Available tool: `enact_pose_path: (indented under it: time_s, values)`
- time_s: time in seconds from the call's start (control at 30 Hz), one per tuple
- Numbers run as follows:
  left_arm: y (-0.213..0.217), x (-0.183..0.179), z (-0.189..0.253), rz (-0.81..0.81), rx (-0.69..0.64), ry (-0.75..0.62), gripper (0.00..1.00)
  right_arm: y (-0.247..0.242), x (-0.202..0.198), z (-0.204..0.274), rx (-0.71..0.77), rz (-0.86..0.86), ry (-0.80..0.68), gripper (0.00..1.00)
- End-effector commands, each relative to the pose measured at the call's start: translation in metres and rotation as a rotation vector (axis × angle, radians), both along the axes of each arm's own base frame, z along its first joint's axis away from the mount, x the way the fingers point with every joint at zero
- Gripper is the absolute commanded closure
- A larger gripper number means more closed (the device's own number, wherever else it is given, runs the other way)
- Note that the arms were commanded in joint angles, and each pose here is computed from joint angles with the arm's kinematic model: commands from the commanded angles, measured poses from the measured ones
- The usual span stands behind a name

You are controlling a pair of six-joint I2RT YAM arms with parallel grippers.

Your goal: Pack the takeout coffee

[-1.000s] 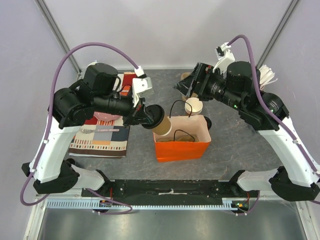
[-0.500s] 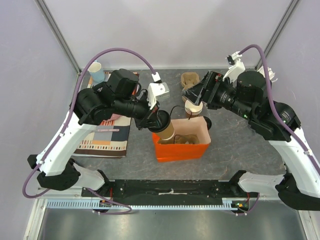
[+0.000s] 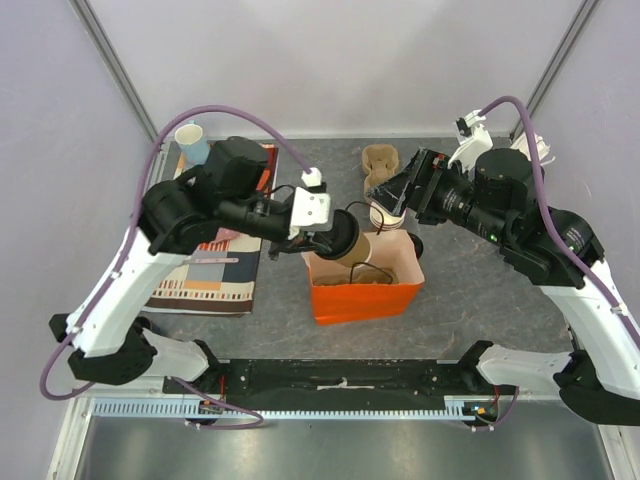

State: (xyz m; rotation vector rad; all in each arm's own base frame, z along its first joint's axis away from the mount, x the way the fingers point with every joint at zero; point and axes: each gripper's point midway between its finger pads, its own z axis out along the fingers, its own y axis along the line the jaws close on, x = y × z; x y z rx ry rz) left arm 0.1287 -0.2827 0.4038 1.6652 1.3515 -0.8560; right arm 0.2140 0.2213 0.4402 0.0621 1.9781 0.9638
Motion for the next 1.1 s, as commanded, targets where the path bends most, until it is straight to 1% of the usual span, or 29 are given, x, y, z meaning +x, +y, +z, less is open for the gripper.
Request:
enact_pose_path:
  time_s: [0.0,0.07,0.17,0.2,0.3,0.33,0.37,0.4,0.53,0.67,0.8,1.07]
  values:
    - [-0.021,0.002,0.001,-0.185,-0.049,-0.134,0.98,-0.008,-0.001,0.007,0.016,-0.029,-0.024,0.11]
    - [-0.024,-0.001,-0.007,-0.225,-0.037,-0.135,0.98,-0.011,-0.003,0.005,0.015,-0.034,-0.023,0.11]
    - [-0.028,0.003,-0.015,-0.288,-0.024,-0.187,0.98,-0.013,-0.004,0.002,0.015,-0.040,-0.014,0.11]
    - [-0.031,0.003,-0.015,-0.319,-0.031,-0.223,0.98,-0.013,-0.005,0.001,0.016,-0.038,-0.011,0.11]
    - [-0.039,0.011,-0.015,-0.348,-0.038,-0.266,0.98,-0.011,-0.005,-0.003,0.011,-0.033,0.001,0.11]
    - [-0.043,0.016,-0.020,-0.351,-0.029,-0.262,0.98,-0.010,-0.006,-0.004,0.010,-0.028,0.002,0.11]
    - [-0.042,0.015,-0.023,-0.364,-0.022,-0.257,0.98,-0.011,-0.005,-0.004,0.009,-0.031,0.003,0.11]
    - [-0.043,0.014,-0.023,-0.399,-0.031,-0.284,0.98,-0.010,-0.005,-0.004,0.011,-0.029,0.005,0.11]
    - [-0.043,0.020,-0.035,-0.442,-0.018,-0.299,0.98,-0.011,-0.006,-0.006,0.008,-0.027,0.008,0.10]
    - [-0.045,0.033,-0.054,-0.464,0.042,-0.303,0.98,-0.011,-0.008,-0.008,0.007,-0.027,0.016,0.10]
    - [-0.044,0.039,-0.069,-0.490,0.106,-0.292,0.98,-0.011,-0.007,-0.013,0.000,-0.024,0.025,0.10]
    - [-0.042,0.044,-0.090,-0.539,0.172,-0.294,0.98,-0.012,-0.008,-0.013,0.002,-0.029,0.025,0.10]
